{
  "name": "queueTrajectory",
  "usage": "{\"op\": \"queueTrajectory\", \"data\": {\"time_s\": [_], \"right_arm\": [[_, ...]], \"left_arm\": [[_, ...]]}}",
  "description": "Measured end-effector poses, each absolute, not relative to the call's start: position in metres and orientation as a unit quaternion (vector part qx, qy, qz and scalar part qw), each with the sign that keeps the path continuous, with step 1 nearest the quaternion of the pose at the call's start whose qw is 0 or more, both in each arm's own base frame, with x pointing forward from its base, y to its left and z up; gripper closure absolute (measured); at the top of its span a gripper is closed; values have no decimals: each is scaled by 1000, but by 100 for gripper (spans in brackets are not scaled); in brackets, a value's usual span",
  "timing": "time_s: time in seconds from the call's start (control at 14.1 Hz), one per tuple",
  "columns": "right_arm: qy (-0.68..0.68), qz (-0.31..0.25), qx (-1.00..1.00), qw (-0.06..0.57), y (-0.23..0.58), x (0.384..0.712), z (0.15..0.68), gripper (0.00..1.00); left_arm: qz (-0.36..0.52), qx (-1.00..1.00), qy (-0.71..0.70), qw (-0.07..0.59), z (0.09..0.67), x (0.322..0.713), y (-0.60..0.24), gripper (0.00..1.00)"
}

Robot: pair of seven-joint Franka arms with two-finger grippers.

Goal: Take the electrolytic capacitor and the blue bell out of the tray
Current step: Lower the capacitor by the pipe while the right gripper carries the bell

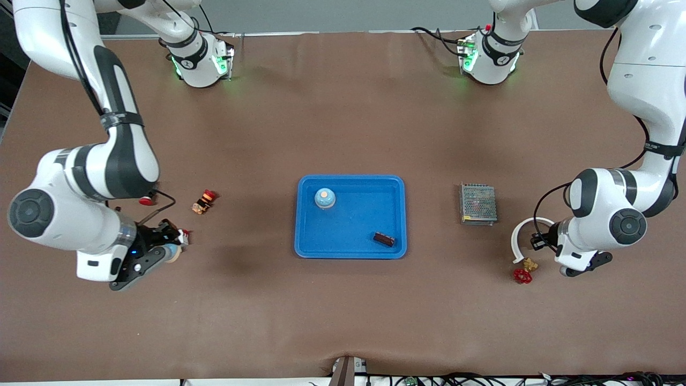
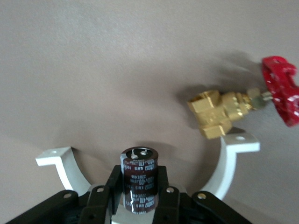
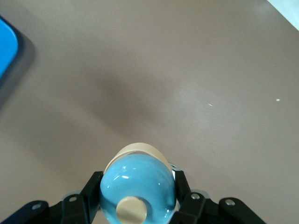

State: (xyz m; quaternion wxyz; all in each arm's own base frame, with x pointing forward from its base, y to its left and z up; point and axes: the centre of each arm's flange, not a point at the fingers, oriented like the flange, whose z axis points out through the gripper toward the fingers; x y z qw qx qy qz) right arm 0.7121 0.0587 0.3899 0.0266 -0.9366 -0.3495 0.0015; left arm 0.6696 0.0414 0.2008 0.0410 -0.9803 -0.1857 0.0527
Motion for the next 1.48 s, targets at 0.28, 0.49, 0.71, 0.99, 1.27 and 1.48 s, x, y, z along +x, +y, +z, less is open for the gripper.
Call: {"op": "queueTrajectory", "data": {"time_s": [0.28, 0.49, 0.71, 0.99, 1.27, 1.48], "right_arm": [[-407, 1, -913, 28, -11, 713, 386, 33], [-450, 6, -893, 33, -59, 709, 376, 33], [-483, 17, -874, 43, -96, 705, 349, 33], [-515, 22, -856, 51, -123, 704, 309, 33], [-529, 17, -847, 45, -127, 696, 274, 33], [-531, 16, -846, 42, -125, 684, 243, 33]], "left_arm": [[46, -980, -188, 44, 188, 670, 50, 66], [46, -981, -184, 44, 186, 670, 46, 66], [46, -981, -183, 44, 185, 671, 45, 66], [43, -981, -184, 46, 187, 671, 48, 51], [28, -982, -182, 45, 203, 679, 46, 13], [19, -983, -178, 46, 234, 688, 34, 0]]}}
